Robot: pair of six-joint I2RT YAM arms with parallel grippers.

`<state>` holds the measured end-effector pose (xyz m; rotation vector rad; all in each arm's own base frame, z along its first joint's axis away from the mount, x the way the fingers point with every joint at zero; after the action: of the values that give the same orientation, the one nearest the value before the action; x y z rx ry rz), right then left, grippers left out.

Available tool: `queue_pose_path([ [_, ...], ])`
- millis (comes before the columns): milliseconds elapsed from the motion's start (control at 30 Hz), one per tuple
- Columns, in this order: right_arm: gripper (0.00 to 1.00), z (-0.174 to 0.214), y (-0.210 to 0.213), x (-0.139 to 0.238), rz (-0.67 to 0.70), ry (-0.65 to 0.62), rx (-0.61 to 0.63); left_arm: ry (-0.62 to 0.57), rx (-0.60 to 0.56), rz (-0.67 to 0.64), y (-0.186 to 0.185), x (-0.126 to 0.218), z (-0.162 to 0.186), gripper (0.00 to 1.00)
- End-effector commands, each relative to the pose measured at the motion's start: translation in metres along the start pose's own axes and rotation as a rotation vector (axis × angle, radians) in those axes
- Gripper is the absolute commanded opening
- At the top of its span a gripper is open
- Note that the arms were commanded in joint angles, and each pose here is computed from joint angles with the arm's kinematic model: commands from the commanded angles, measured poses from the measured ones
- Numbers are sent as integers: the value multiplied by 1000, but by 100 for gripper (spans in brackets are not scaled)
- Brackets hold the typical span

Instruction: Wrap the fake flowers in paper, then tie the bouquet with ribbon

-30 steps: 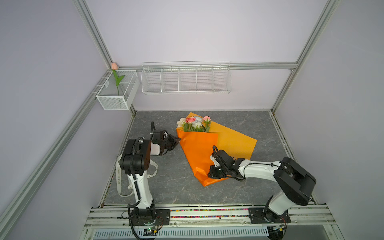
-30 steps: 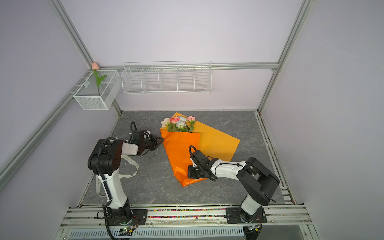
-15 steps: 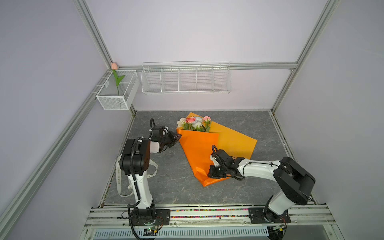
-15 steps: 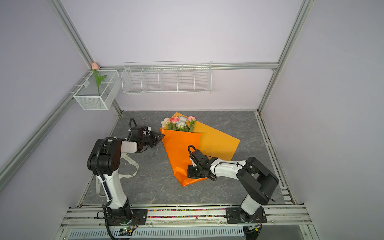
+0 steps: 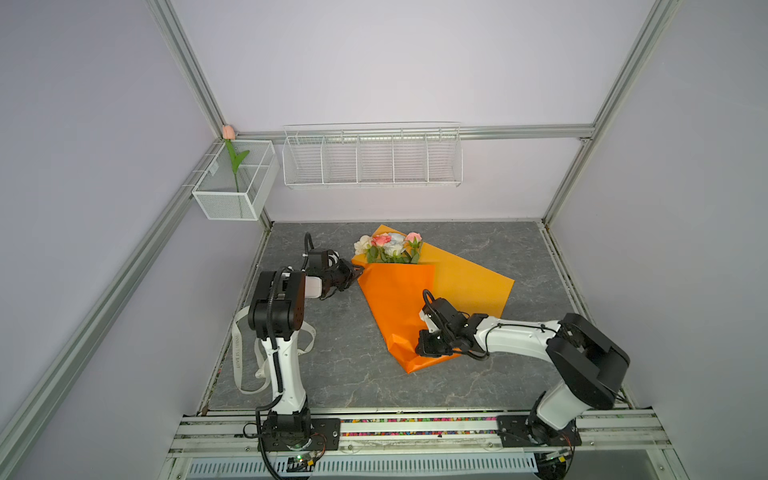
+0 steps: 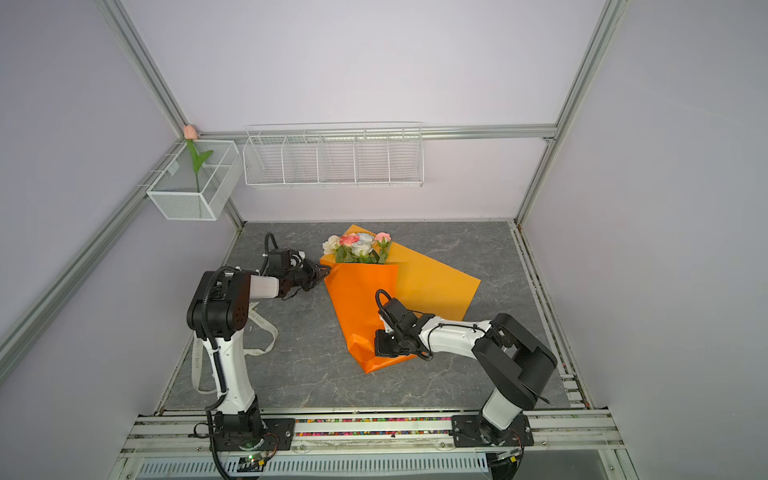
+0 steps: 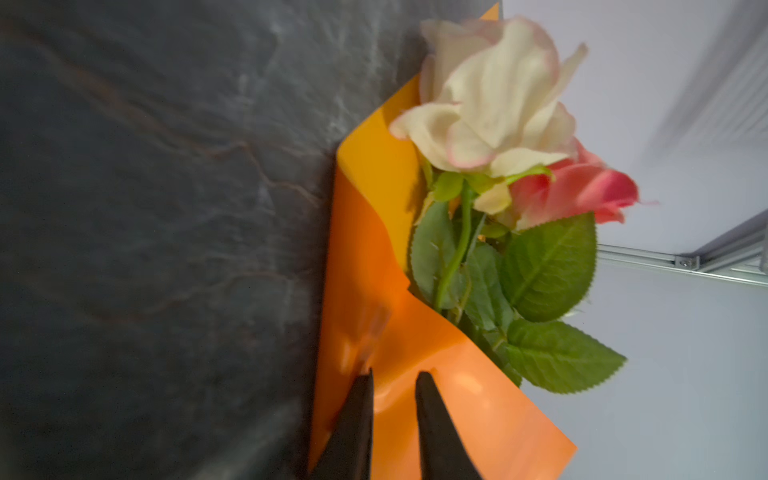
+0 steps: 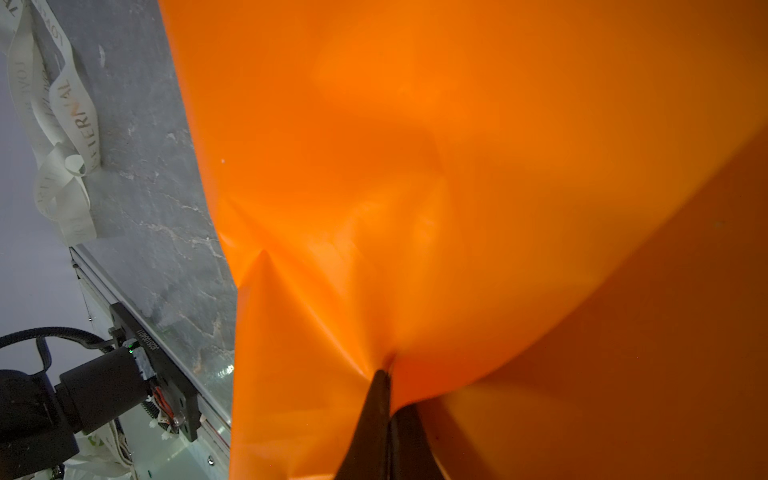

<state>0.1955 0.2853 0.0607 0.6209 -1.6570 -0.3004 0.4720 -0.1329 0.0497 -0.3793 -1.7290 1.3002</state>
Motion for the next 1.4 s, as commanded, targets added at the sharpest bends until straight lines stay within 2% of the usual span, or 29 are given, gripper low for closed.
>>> queue_pose_path([
  [0, 7, 4, -7, -5, 39, 23, 0, -68, 57, -92, 19, -5, -15, 21],
  [133, 7, 4, -7, -5, 42, 24, -1, -92, 80, -167, 26, -7, -25, 20],
  [600, 7, 5, -8, -6, 45, 28, 2, -126, 68, -273, 33, -4, -56, 18],
  [733, 7, 3, -6, -7, 40, 24, -4, -109, 24, -258, 12, 4, -57, 20],
  [900, 7, -2, -3, -3, 35, 3, -8, -134, -60, -192, -41, 43, -44, 27],
  [1067, 7, -5, 1, -1, 23, -12, -10, -82, -149, -183, -74, 74, 14, 31],
  [1200, 7, -6, 2, 1, 21, -19, -7, 10, -174, -130, -83, 80, 91, 23],
  [1367, 7, -9, 5, 3, 18, -27, -1, 162, -191, -95, -72, 82, 194, 9],
])
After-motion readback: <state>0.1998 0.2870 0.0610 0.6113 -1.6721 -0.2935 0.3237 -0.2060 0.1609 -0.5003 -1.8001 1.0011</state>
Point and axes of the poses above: each gripper's point midway between its finger pads, its own x axis back along the fingers, its own y axis along the line the jaws close on, z = x × y, the point moved 4 cm from there along x, back along the fingers, and after that the axes turned 4 degrees about x, right-handed, at the moved point
